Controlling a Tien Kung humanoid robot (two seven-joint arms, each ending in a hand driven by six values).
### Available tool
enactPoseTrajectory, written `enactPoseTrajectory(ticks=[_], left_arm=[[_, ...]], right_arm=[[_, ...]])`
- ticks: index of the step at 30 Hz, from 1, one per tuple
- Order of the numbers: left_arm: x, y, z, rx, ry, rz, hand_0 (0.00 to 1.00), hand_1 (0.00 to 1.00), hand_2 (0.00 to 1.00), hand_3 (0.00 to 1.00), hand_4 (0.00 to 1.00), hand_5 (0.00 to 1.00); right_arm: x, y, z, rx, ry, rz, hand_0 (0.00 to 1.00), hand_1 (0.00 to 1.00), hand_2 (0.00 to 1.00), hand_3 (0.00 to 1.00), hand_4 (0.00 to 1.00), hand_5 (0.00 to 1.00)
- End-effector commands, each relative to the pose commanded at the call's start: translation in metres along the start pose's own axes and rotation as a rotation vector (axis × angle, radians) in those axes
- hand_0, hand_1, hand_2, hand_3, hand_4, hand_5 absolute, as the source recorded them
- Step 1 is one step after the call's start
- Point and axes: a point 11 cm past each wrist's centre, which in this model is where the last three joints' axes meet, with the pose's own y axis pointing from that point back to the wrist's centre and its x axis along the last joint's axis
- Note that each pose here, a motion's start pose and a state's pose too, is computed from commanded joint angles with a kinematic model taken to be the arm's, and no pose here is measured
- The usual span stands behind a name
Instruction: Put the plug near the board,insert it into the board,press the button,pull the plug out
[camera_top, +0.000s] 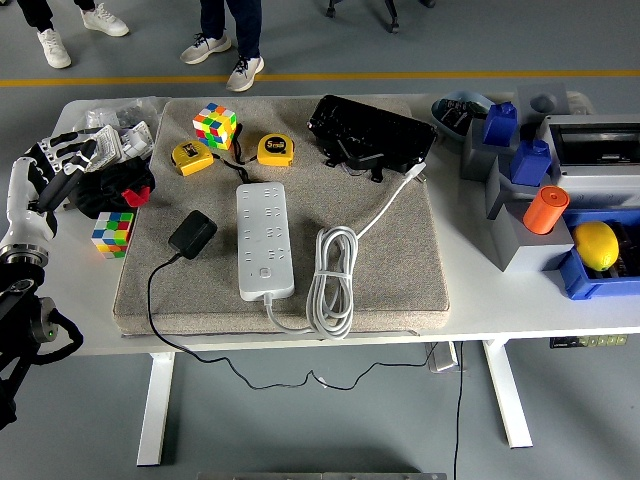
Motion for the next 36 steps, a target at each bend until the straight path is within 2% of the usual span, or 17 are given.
enactPoseTrajectory(ticks=[36], left_arm=[[-0.0005,0.0009,-0.0011,0.002,-0.005,-0.005,0.656,0.64,0.649,0.644,0.96,0.435]], right_arm=[[0.0028,0.0003,0.0001,0.0,0.006,0.003,0.714,0.717,0.721,0.616,0.998,0.643]])
